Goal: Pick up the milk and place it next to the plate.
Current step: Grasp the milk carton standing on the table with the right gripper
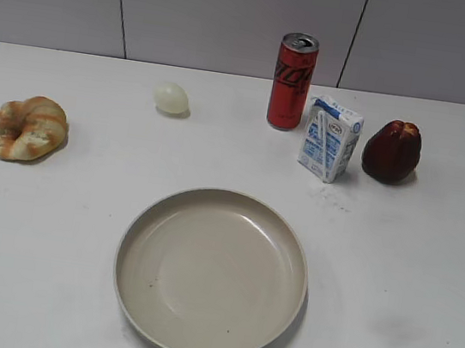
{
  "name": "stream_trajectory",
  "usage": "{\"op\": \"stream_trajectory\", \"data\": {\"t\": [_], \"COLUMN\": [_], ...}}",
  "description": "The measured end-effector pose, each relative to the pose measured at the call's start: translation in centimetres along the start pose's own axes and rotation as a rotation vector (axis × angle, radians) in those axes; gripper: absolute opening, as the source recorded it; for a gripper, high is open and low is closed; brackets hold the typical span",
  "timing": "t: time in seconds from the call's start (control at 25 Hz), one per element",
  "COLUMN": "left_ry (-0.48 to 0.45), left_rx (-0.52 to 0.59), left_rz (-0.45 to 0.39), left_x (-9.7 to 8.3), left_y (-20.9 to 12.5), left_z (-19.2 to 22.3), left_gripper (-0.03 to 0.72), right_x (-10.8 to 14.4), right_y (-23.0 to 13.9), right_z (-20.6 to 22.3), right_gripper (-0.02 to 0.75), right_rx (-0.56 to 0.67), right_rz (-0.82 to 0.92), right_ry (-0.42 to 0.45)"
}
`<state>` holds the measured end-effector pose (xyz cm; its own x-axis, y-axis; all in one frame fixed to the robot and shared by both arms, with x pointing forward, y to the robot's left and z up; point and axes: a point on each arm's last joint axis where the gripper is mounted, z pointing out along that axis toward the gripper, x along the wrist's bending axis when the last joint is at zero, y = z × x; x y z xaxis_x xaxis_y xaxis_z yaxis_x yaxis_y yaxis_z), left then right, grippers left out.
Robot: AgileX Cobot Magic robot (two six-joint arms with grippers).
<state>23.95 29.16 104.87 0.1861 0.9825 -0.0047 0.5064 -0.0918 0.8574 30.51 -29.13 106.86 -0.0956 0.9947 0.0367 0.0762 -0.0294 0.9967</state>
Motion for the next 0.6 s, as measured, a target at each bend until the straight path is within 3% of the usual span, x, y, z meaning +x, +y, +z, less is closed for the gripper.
{"op": "stream_trajectory", "data": {"t": [0.12, 0.36, 0.48, 0.6], "left_ry": [0.0, 0.0, 0.0, 0.0], "left_rx": [0.0, 0.0, 0.0, 0.0], "left_rz": [0.0, 0.0, 0.0, 0.0], "left_x": [0.0, 0.0, 0.0, 0.0], "left_y": [0.0, 0.0, 0.0, 0.0], "left_z": [0.0, 0.0, 0.0, 0.0], "left_gripper": [0.229, 0.229, 0.229, 0.229], "right_x": [-0.2, -0.4, 0.3, 2.1], "right_y": [0.2, 0.2, 0.1, 0.1], "right_z": [3.1, 10.5, 14.7, 19.2], "right_gripper": [0.573, 0.573, 0.584, 0.645], "right_rx": [0.04, 0.266, 0.396, 0.541], "right_rz": [0.005, -0.004, -0.049, -0.14], "right_ry": [-0.015, -0.022, 0.022, 0.11]}}
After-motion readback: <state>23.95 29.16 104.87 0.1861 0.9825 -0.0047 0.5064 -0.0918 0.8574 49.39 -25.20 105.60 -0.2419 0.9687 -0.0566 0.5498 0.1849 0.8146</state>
